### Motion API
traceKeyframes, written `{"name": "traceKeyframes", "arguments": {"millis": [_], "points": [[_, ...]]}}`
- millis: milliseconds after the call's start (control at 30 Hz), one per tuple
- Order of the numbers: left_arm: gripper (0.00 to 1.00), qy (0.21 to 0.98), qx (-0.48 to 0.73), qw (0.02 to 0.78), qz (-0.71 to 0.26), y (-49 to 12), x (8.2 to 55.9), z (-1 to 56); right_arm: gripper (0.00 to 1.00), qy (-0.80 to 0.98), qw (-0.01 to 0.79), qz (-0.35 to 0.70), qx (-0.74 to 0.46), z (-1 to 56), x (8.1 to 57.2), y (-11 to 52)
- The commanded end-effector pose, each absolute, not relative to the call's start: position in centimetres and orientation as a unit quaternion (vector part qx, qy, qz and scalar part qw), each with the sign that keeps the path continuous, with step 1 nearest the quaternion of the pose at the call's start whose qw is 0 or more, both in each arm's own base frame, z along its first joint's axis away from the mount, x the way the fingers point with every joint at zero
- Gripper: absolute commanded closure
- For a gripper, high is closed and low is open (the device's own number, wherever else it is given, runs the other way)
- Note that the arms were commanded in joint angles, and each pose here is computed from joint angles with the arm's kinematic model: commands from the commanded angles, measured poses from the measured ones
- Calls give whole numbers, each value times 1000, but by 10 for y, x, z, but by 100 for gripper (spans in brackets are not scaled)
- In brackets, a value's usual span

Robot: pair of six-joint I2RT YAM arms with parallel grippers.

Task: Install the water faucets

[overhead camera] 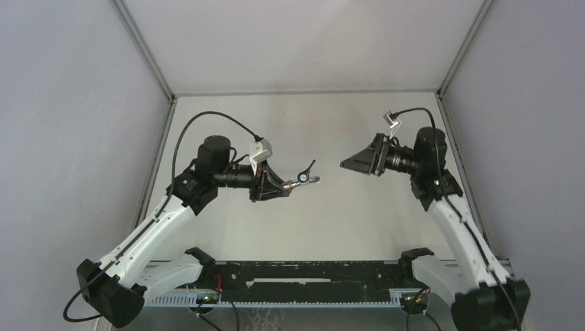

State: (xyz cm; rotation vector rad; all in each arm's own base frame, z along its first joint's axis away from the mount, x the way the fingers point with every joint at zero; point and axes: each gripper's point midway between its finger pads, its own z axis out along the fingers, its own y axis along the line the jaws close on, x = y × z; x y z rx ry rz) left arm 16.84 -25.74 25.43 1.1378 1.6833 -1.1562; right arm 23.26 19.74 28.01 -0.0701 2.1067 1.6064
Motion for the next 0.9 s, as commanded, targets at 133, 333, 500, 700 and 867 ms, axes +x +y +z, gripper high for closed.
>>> {"name": "traceKeyframes", "arguments": {"millis": [133, 333, 500, 700, 867], "points": [[100, 608, 440, 337, -568, -266, 137, 330, 23, 595, 602, 443, -296, 334, 202, 218], [100, 607, 440, 329, -574, -267, 135, 331, 20, 545, 583, 497, -341, 343, 182, 242], [100, 604, 443, 319, -581, -267, 132, 331, 18, 516, 572, 516, -375, 343, 169, 266], [100, 601, 444, 314, -585, -267, 130, 331, 19, 497, 549, 532, -411, 344, 157, 285], [100, 601, 444, 310, -587, -267, 129, 330, 24, 491, 533, 544, -424, 345, 154, 295]]}}
